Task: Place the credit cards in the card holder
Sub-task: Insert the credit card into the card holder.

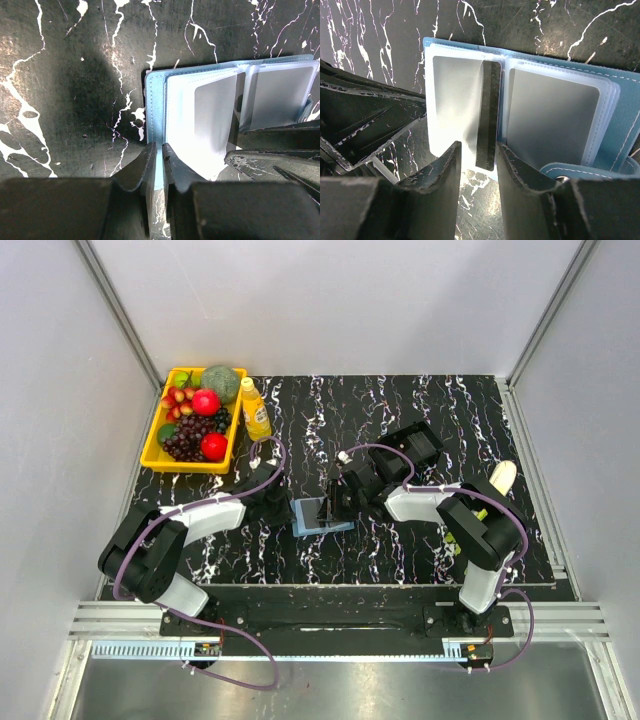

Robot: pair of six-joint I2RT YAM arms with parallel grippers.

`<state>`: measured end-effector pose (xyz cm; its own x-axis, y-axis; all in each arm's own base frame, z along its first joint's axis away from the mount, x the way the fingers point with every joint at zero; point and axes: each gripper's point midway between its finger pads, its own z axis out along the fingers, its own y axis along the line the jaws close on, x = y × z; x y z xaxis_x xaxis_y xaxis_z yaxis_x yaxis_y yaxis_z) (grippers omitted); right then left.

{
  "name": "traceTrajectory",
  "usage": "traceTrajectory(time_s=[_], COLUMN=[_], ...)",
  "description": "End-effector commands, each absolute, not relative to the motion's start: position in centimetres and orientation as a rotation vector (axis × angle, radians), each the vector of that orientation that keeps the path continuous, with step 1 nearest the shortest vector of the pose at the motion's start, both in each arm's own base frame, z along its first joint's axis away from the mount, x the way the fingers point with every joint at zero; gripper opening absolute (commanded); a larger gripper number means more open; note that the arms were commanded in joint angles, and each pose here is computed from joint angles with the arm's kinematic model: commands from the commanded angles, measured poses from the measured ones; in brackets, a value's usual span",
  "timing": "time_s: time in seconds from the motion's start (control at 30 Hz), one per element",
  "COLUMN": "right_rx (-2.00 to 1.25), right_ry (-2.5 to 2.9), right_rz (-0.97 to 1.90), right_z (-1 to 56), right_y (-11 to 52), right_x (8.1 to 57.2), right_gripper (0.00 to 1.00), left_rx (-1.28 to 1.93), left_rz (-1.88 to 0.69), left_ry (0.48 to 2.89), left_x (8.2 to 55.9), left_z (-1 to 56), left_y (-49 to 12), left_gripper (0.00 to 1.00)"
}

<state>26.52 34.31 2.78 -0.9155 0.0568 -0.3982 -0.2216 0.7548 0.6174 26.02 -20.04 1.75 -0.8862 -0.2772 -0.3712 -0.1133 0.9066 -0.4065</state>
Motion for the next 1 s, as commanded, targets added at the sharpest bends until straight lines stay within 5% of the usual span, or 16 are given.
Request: traceTrajectory(time_s=[0.0,0.83,0.97], right_rx=[-0.15,-0.184,-0.144], right_ry=[2.562,2.554,2.521], right_rz=[0.991,1.161,1.049], right_z=[2.4,2.5,3.4], right_y=[34.8,37.0,35.5], right_x=[26.2,25.6,26.3], right_gripper=[0.4,0.32,0.38], left_rx=[-0.287,-0.272,-0.273], left_rz=[-0.404,-0.452,-0.439], left_ry=[2.761,2.773,2.775], left_x=[23.6,23.7,23.6], left_z=[-1.3,-1.6,-1.7], left_y=[-17.9,-18.7,-18.5], left_gripper=[0.15,0.1,0.1])
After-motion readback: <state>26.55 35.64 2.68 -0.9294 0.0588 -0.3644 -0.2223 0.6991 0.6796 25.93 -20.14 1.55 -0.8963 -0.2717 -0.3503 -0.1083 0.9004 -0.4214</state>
